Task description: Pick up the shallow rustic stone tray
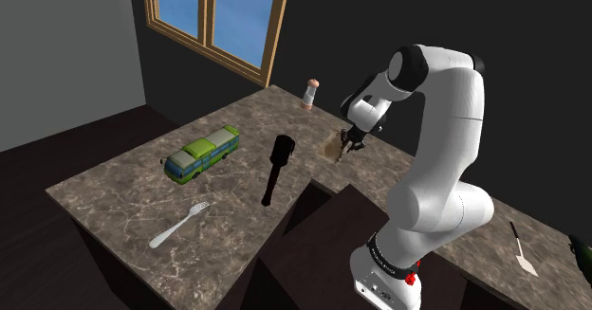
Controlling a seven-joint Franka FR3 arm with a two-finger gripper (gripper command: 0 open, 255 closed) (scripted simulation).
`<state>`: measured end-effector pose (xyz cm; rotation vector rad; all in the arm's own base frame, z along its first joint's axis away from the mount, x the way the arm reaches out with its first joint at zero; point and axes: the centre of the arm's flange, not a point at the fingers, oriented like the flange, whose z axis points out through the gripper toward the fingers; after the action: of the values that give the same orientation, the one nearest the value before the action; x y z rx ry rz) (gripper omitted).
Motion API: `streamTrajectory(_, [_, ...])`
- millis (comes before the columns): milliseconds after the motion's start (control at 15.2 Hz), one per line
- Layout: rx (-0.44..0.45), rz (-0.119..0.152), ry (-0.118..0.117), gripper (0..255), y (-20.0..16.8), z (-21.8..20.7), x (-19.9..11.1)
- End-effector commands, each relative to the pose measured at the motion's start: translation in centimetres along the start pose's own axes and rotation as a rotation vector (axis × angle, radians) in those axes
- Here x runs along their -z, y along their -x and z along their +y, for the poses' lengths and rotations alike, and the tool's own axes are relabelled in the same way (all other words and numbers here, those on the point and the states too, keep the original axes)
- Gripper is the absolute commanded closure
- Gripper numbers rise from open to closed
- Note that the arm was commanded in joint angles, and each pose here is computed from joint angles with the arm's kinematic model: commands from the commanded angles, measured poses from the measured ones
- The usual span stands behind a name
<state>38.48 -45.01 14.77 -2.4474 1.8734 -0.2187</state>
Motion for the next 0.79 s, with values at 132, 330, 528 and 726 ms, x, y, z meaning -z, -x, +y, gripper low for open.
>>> streamTrajectory(132, [0.000, 0.000, 0.000, 255, -0.1, 0.0, 0.6])
streamTrajectory(330, [0.000, 0.000, 0.000, 255, -0.2, -0.2, 2.1])
streamTrajectory(528, [0.000, 0.000, 0.000, 255, -0.3, -0.4, 3.7])
streamTrajectory(726, [0.000, 0.000, 0.000, 255, -0.5, -0.6, 5.3])
